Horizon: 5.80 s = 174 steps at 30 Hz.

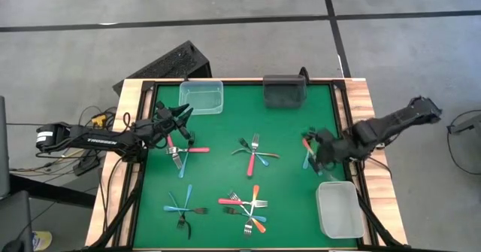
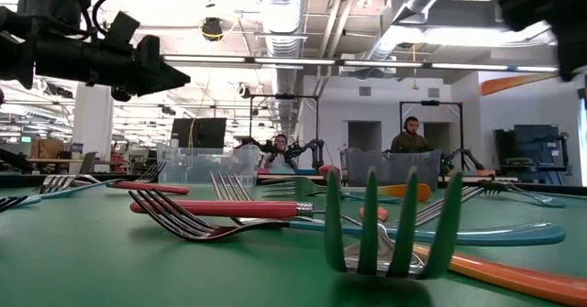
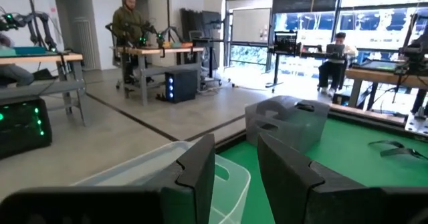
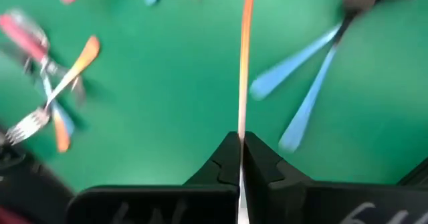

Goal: Sort silverware by color (type)
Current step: Put the orange fork into the white bin, then put the pink fork into the black bin, then put the black fork into the transparent bin

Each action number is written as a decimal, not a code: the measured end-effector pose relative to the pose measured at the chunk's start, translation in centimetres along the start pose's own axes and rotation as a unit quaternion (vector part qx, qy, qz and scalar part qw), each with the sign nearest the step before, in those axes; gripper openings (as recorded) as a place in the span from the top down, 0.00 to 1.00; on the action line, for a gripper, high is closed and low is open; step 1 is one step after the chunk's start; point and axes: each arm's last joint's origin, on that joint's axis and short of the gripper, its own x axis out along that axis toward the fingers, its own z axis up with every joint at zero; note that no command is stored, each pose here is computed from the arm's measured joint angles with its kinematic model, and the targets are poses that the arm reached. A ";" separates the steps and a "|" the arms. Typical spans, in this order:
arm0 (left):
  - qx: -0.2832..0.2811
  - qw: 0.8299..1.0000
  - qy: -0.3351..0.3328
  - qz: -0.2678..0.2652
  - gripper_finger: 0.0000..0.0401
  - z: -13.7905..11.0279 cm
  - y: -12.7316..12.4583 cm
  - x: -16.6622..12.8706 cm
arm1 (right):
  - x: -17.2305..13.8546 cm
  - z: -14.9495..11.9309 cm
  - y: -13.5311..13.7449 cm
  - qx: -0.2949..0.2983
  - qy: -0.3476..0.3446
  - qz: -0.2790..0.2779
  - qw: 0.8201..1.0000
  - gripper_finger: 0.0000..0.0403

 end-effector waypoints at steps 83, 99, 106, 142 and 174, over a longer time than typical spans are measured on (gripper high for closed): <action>-0.171 0.957 0.193 -0.134 0.74 -3.4 -3.8 -3.6 | 17.5 10.5 8.6 -0.027 -0.104 0.101 0.989 0.53; -0.087 0.980 0.159 -0.084 0.74 -3.3 -3.5 -3.5 | 20.9 12.9 7.8 0.068 -0.108 0.120 0.985 0.57; -0.064 0.986 0.147 -0.053 0.74 -3.3 -3.2 -3.5 | 21.5 13.6 6.8 0.078 -0.123 0.083 0.986 0.81; -0.073 0.984 0.155 -0.047 0.74 -3.4 -2.9 -3.2 | 5.4 23.2 -4.2 -0.353 -0.314 -0.211 0.856 0.87; -0.044 0.978 0.158 -0.129 0.74 -3.2 -3.5 -3.2 | 5.3 21.4 -2.5 -0.248 -0.313 -0.096 0.912 0.54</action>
